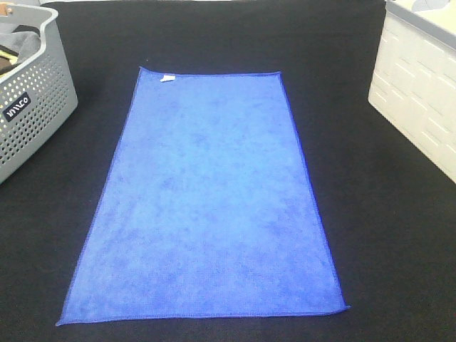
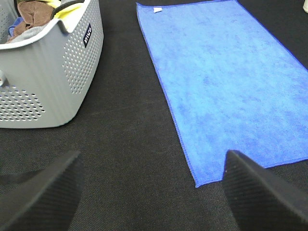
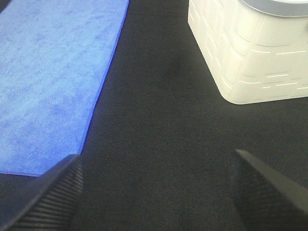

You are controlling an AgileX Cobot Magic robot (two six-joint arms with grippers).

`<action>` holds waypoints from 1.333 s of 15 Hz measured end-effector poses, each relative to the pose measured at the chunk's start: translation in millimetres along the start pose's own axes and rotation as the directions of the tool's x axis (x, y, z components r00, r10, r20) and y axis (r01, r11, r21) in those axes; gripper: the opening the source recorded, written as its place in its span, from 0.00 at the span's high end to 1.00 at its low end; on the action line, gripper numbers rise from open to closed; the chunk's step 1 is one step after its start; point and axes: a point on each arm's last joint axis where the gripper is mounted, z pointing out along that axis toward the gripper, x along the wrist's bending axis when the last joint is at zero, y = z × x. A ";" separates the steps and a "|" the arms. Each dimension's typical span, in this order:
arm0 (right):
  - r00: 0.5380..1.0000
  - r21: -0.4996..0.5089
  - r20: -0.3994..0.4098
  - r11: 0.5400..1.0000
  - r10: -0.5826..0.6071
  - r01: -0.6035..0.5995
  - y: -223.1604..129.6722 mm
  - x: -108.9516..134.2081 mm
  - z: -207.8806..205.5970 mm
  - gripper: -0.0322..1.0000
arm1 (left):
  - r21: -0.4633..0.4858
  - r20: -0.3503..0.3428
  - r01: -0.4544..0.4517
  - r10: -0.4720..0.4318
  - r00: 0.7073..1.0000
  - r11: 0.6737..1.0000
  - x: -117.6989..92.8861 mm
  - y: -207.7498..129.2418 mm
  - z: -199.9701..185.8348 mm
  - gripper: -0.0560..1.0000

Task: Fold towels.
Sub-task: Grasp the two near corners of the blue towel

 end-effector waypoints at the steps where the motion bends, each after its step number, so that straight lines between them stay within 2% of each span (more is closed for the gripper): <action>1: 1.000 0.000 0.000 1.000 0.000 0.000 0.0 0.0 0.0 0.21 | 0.000 0.000 0.000 0.000 1.000 1.000 0.0 0.0 0.0 0.23; 20: 1.000 0.000 0.000 1.000 0.000 0.000 0.0 0.0 0.0 0.21 | 0.000 0.000 0.000 0.000 1.000 1.000 0.0 0.0 0.0 0.23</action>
